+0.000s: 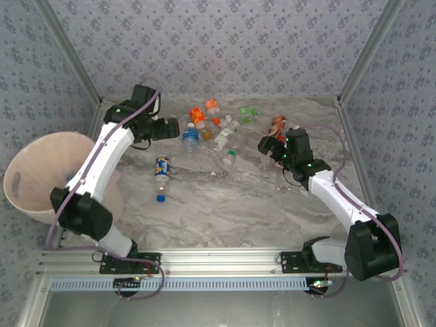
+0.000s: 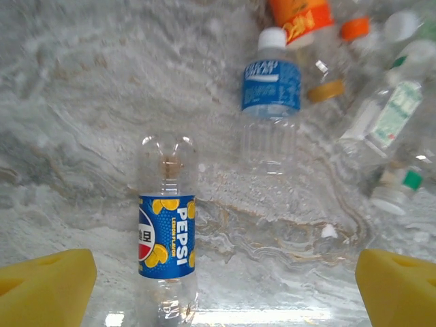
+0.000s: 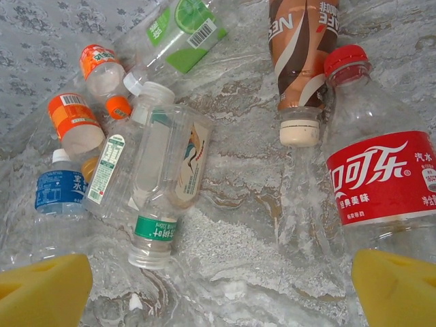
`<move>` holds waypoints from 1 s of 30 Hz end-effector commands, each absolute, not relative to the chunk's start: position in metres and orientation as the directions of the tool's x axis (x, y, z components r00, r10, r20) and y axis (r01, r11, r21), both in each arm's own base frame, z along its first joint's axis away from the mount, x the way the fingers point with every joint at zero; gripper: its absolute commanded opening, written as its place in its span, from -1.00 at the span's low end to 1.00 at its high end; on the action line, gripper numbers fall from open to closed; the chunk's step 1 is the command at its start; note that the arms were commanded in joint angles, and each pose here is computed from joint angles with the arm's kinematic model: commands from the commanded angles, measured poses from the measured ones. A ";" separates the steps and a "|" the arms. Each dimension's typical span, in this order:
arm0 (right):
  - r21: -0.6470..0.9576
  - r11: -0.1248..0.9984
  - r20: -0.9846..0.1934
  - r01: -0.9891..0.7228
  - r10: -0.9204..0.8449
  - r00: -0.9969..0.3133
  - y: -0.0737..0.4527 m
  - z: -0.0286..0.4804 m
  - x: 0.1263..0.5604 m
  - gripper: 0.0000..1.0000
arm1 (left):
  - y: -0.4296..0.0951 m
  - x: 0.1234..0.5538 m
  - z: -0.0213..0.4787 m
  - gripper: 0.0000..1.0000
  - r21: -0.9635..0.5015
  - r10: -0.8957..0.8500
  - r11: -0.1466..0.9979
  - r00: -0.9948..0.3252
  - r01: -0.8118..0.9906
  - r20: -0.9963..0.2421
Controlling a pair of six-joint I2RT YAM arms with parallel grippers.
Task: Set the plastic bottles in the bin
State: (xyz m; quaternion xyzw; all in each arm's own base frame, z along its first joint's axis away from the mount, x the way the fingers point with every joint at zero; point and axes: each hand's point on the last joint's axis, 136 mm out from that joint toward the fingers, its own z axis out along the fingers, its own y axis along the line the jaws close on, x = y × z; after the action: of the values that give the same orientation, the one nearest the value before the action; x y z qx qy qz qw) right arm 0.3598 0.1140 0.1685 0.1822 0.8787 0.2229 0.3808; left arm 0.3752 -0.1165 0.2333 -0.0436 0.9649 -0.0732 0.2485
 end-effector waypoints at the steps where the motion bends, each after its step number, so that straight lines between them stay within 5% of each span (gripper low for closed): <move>1: 0.519 0.844 -0.592 0.133 0.468 -0.656 0.116 0.174 0.361 1.00 | -0.114 0.371 0.203 0.96 -0.147 -0.149 0.984 -0.918 -0.101 -0.367; 13: 0.519 0.844 -0.585 0.135 0.466 -0.664 0.117 0.172 0.363 1.00 | -0.099 0.384 0.112 0.96 -0.015 -0.099 0.995 -0.980 -0.098 -0.172; 30: 0.507 0.849 -0.582 0.147 0.463 -0.668 0.114 0.172 0.359 1.00 | -0.081 0.419 0.031 0.76 0.093 -0.075 0.992 -0.984 -0.091 -0.163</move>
State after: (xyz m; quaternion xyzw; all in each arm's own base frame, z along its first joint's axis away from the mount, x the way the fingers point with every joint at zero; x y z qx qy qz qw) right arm 0.3578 0.1143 0.1618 0.1815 0.8884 0.2147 0.3629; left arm 0.4159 -0.0890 0.0400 -0.0408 0.9954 0.0377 0.0784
